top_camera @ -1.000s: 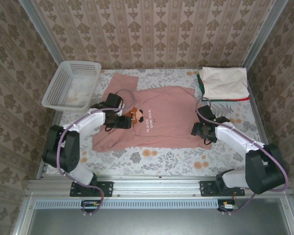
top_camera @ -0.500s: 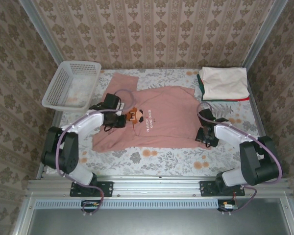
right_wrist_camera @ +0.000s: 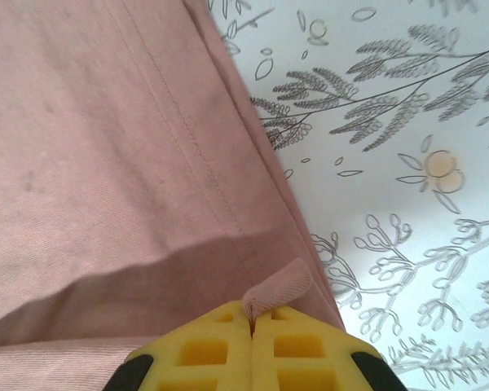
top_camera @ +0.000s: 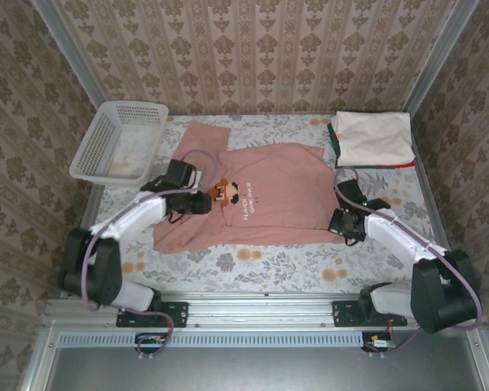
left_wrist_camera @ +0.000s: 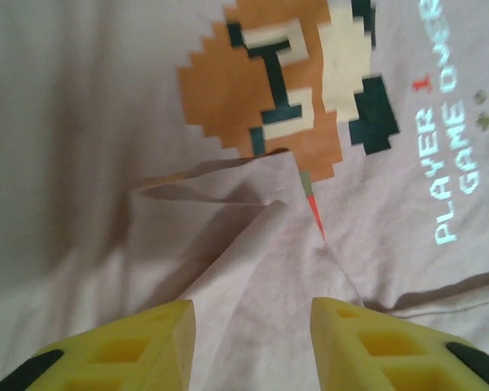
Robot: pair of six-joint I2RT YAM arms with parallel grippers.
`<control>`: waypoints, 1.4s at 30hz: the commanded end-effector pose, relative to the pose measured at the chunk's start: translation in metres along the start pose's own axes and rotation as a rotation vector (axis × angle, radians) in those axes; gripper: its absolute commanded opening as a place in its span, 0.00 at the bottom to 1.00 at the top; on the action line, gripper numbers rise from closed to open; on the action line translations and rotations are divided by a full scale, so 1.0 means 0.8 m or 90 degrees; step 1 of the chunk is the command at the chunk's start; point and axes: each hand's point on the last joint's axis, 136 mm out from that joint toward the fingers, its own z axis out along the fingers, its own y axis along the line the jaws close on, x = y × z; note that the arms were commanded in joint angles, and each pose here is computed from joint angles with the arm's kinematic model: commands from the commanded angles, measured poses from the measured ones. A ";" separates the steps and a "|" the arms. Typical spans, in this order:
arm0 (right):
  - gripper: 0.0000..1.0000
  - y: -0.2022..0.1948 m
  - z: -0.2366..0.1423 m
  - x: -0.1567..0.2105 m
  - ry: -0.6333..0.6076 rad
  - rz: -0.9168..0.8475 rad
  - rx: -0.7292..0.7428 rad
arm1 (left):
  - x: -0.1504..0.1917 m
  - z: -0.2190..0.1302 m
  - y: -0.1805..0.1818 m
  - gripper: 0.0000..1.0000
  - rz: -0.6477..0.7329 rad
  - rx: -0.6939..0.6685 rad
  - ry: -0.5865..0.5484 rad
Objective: Fold and stack the t-shirts
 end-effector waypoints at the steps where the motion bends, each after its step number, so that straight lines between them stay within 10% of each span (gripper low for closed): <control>1: 0.00 -0.016 -0.025 0.001 -0.010 -0.005 0.021 | 0.004 0.029 -0.004 0.55 0.010 -0.004 0.028; 8: 0.08 -0.030 -0.020 0.031 0.011 -0.003 0.018 | 0.020 0.061 0.010 0.50 0.002 -0.021 0.053; 16: 0.07 -0.025 -0.023 0.019 0.003 -0.020 0.018 | 0.004 0.049 0.019 0.00 0.006 -0.054 0.040; 27: 0.05 -0.004 -0.051 -0.029 -0.040 -0.043 0.006 | -0.010 -0.079 0.013 0.00 -0.010 -0.072 -0.088; 33: 0.09 -0.011 -0.052 -0.020 -0.044 -0.028 0.002 | 0.081 -0.156 -0.014 0.00 -0.087 0.048 -0.152; 42: 0.26 0.018 -0.053 -0.039 -0.049 -0.022 -0.037 | 0.191 -0.136 -0.062 0.00 -0.142 0.230 -0.091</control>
